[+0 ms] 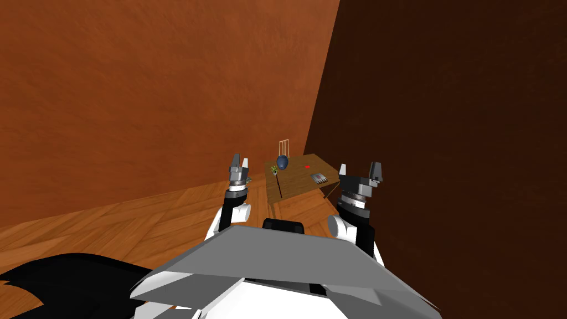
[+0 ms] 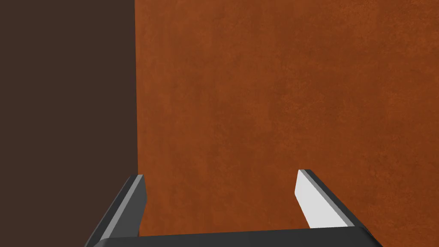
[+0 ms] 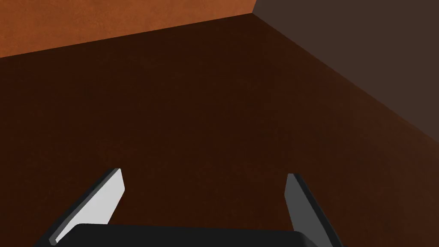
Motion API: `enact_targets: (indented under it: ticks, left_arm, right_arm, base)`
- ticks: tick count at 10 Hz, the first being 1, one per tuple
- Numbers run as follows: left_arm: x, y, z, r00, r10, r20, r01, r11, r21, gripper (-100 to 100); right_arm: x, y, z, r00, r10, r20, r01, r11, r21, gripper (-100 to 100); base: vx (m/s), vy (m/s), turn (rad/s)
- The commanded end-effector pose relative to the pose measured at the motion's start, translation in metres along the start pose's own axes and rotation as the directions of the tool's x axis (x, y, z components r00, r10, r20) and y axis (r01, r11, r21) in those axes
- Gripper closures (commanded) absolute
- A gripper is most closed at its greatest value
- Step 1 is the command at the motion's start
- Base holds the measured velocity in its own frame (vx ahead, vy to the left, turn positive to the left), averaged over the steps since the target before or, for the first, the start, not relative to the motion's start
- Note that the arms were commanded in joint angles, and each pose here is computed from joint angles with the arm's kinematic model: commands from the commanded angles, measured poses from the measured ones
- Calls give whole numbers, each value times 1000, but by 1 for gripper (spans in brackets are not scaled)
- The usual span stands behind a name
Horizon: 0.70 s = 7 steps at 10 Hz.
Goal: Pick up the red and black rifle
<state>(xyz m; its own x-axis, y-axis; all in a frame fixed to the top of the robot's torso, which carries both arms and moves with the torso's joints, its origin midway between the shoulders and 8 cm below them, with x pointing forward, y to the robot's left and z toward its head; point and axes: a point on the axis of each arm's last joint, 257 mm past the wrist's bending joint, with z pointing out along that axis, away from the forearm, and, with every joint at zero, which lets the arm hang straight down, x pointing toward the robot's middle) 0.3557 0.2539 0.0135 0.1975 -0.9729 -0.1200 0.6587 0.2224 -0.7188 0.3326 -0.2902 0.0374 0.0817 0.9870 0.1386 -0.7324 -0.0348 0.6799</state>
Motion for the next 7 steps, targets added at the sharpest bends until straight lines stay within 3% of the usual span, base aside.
enact_targets:
  ticks: [1, 4, 6, 7]
  left_arm:
    - [7, 2, 0, 999, -15, -38, 15, 1000, -2, -100]
    - [28, 10, -3, 988, -92, -127, 89, 996, -30, -100]
    - [45, 21, -7, 967, -178, -181, 166, 983, -77, -100]
    - [46, 21, -8, 966, -173, -191, 161, 984, -77, -100]
  right_arm:
    - [0, 0, 0, 1000, 0, 0, 0, 1000, 0, 0]
    - [0, 0, 0, 1000, 0, 0, 0, 1000, 0, 0]
    - [0, 0, 0, 1000, 0, 0, 0, 1000, 0, 0]
    - [0, 0, 0, 1000, 0, 0, 0, 1000, 0, 0]
  base:
    - [-30, -7, -50]
    - [-82, -23, -99]
    - [-121, -31, -167]
    - [-88, -12, -49]
